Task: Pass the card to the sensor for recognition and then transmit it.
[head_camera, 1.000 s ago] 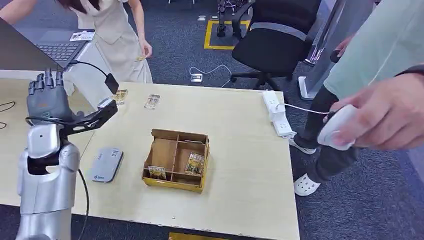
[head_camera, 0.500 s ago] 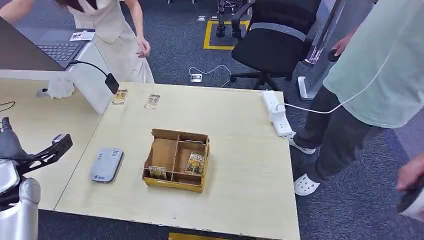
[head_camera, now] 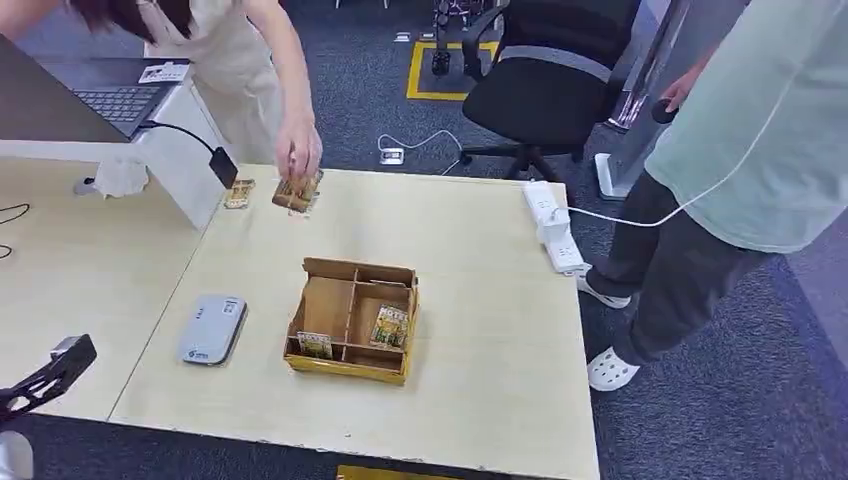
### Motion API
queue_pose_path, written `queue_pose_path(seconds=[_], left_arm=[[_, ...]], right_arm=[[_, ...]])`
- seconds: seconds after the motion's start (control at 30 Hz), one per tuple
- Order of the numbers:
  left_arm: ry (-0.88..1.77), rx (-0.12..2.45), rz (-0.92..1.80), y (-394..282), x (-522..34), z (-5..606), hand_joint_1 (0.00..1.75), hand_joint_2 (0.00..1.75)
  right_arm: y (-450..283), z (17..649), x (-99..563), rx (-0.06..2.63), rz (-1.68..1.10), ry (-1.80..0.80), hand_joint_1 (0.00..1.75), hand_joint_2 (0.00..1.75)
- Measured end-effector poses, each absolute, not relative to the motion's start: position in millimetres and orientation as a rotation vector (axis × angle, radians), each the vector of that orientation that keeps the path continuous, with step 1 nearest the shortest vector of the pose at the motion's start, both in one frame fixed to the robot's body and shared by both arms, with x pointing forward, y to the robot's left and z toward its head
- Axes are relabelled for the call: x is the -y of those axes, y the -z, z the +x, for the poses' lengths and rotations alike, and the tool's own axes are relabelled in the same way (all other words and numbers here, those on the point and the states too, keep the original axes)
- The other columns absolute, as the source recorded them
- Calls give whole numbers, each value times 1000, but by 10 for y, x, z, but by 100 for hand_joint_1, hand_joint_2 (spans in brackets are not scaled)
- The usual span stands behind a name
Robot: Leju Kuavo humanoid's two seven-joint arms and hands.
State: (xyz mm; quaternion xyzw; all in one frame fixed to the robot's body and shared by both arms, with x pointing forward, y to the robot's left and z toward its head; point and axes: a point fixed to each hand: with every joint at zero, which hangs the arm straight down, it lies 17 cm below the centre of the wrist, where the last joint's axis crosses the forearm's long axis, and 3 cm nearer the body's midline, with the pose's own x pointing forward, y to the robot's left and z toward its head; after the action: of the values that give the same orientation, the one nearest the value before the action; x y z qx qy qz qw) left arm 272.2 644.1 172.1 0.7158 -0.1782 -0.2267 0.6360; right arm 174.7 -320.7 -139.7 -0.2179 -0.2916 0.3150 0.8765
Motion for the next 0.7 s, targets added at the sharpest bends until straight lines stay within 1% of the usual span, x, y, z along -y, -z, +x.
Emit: queue_pose_path(seconds=[0.27, 0.5, 0.57, 0.7], left_arm=[[525, 295, 1558, -1333, -6420, 2261, 0, 175], [537, 221, 1488, -1071, -6362, 2014, 0, 175], [541, 191, 1443, -918, -6302, 1909, 0, 175], [549, 148, 1300, -468, -6013, 1664, 0, 175]], right_arm=[[1403, 1655, 3247, 588, -457, -628, 0, 0], [1401, 1633, 3268, 579, -460, -616, 0, 0], [1408, 1589, 3285, 565, -461, -605, 0, 0], [1432, 1521, 3308, 536, -453, -609, 0, 0]])
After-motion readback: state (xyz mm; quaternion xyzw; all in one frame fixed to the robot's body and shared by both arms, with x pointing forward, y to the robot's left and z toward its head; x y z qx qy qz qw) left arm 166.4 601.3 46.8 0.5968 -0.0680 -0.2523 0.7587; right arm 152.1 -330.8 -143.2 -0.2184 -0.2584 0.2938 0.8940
